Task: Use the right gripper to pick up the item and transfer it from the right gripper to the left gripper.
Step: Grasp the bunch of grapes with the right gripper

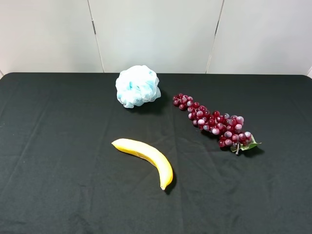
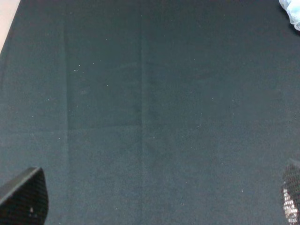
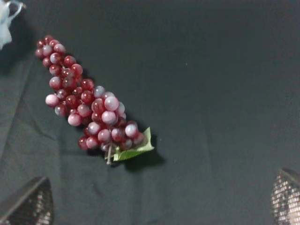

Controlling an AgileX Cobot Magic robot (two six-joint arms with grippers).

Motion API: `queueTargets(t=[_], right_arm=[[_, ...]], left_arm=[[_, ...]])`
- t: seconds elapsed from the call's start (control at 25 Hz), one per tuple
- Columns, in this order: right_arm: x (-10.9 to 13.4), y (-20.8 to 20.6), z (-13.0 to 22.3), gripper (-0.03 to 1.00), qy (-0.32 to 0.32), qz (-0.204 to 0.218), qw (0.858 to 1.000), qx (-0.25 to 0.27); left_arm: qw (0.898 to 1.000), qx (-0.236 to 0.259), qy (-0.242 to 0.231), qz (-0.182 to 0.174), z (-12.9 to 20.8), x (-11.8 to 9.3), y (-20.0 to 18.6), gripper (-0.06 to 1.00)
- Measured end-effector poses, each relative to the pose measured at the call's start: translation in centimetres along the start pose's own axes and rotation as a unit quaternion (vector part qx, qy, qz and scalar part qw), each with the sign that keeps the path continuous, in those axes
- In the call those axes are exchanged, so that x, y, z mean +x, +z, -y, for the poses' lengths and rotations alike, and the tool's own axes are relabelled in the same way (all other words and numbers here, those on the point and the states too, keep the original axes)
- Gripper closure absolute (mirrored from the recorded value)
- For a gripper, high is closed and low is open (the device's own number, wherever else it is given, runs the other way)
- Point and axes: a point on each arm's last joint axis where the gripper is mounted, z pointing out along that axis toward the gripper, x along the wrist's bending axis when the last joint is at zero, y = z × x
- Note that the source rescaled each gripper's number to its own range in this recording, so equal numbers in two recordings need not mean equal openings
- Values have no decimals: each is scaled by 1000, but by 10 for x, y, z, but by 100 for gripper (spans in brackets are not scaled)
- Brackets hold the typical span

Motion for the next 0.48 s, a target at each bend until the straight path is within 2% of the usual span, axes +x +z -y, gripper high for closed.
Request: queueTargets(t=[0.2, 0.36, 0.48], right_arm=[[2, 37, -44, -3, -102, -51, 992, 59], [20, 79, -56, -3, -181, -104, 971, 119], [33, 111, -55, -3, -220, -126, 954, 162]], left_arm=[[1000, 0, 0, 0, 0, 0, 0, -5], [1000, -1, 0, 0, 0, 0, 0, -5], [1000, -1, 0, 0, 0, 0, 0, -5]])
